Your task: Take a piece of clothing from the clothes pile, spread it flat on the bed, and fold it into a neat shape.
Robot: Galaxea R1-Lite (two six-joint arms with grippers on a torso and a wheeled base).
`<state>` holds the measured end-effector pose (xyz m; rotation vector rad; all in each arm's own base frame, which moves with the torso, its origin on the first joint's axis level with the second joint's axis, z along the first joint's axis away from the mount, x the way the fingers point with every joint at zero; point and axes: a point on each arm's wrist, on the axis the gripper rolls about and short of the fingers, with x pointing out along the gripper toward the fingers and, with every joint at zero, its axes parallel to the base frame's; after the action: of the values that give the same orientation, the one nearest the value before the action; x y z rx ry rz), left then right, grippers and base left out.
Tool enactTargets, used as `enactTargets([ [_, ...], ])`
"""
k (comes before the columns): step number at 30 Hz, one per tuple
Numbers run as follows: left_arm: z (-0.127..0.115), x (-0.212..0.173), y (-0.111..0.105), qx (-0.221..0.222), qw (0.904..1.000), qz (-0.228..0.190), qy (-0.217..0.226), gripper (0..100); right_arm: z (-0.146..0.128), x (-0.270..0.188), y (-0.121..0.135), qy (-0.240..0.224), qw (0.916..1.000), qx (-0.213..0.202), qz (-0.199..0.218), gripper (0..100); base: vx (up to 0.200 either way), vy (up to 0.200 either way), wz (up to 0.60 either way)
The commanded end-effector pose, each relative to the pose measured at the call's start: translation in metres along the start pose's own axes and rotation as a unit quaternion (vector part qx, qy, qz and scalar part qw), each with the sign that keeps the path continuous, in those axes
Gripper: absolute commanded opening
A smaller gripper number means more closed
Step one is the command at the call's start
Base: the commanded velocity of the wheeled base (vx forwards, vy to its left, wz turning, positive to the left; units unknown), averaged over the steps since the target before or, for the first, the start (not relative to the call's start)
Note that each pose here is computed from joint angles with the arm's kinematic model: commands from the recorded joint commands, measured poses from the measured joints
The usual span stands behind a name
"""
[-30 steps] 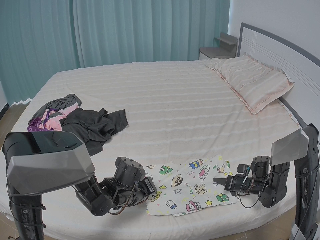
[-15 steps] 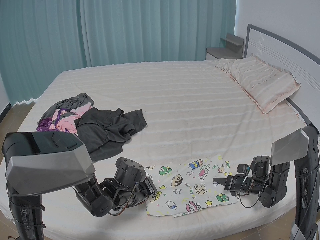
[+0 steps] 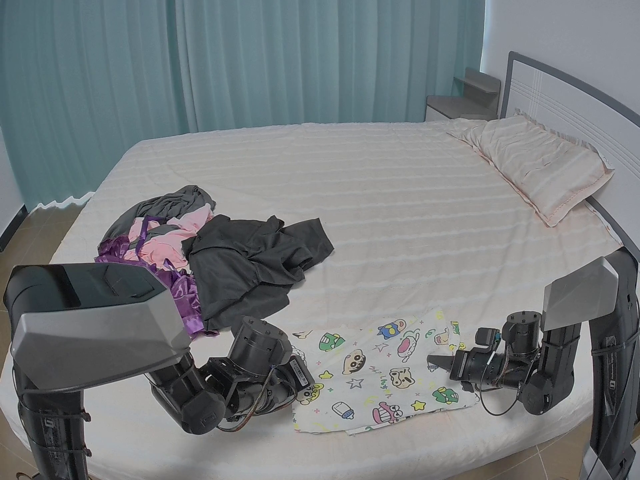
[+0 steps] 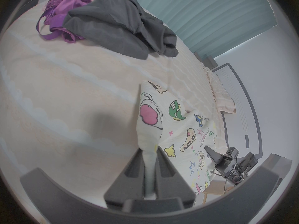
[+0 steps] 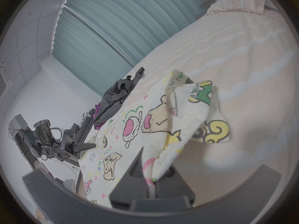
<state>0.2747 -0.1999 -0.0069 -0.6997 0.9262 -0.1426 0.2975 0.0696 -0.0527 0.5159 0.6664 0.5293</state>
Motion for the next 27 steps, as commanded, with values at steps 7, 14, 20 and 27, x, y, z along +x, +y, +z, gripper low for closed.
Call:
enactTargets([
  [7,-0.002,-0.001,0.002,-0.001,1.0,0.002,0.005,0,0.001,-0.003,0.001,-0.006,1.0,-0.003,0.0,0,0.0,0.0,0.0],
  [14,-0.002,-0.003,0.002,-0.002,1.0,0.0,0.005,100,0.004,-0.021,-0.002,-0.013,0.9996,0.007,-0.025,100,0.0,0.0,0.0],
  [20,0.009,-0.014,-0.005,-0.037,0.9982,-0.041,-0.023,100,0.008,-0.056,-0.001,-0.016,0.9994,0.005,-0.03,100,0.0,0.0,0.0],
  [27,0.026,-0.021,0.001,-0.078,0.9899,-0.097,-0.067,100,-0.004,-0.086,0.003,0.01,0.9991,-0.01,-0.041,100,0.0,0.0,0.0],
])
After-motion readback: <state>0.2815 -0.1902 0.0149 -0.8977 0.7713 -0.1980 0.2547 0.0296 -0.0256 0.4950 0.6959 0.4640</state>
